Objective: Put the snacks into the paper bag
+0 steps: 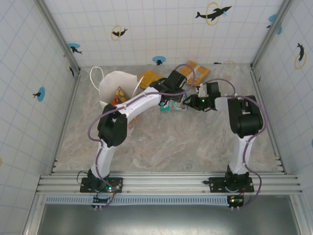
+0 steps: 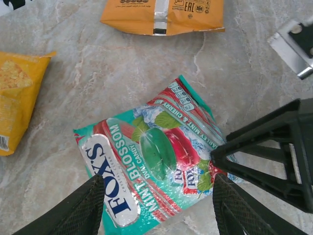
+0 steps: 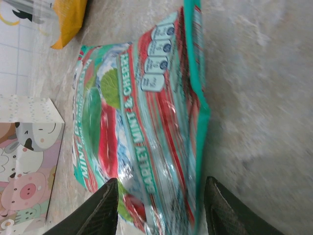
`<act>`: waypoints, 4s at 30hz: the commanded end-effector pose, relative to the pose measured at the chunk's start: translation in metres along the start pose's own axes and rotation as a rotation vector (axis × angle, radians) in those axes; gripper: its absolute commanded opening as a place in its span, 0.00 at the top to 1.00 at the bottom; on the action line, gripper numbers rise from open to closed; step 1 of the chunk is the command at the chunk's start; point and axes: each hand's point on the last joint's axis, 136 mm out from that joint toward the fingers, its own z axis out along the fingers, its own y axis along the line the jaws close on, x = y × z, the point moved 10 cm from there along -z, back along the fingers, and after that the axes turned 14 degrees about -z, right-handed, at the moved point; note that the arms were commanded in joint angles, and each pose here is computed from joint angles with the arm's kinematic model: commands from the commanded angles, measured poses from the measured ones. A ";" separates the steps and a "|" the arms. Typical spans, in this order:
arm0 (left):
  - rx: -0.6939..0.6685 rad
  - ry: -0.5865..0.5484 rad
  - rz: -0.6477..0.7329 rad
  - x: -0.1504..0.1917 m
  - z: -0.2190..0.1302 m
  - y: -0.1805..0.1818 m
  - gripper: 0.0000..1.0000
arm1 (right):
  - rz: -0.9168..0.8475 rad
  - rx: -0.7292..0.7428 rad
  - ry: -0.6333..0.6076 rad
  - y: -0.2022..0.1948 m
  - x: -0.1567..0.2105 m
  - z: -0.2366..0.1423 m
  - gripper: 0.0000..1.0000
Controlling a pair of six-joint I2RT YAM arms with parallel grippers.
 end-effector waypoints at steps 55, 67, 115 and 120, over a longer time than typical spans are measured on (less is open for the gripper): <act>0.614 -0.175 0.242 0.061 -0.188 0.010 0.42 | -0.999 0.156 0.065 0.187 0.084 -0.187 1.00; 0.751 -0.106 0.447 0.118 -0.192 0.025 0.32 | -1.324 -0.028 0.153 0.216 0.105 -0.173 1.00; 0.751 -0.063 0.477 0.139 -0.188 0.035 0.85 | -1.497 -0.078 -0.248 0.233 0.124 -0.188 0.78; 0.646 -0.148 0.443 0.118 -0.202 0.038 0.89 | -1.367 0.033 -0.350 0.224 0.123 -0.186 0.53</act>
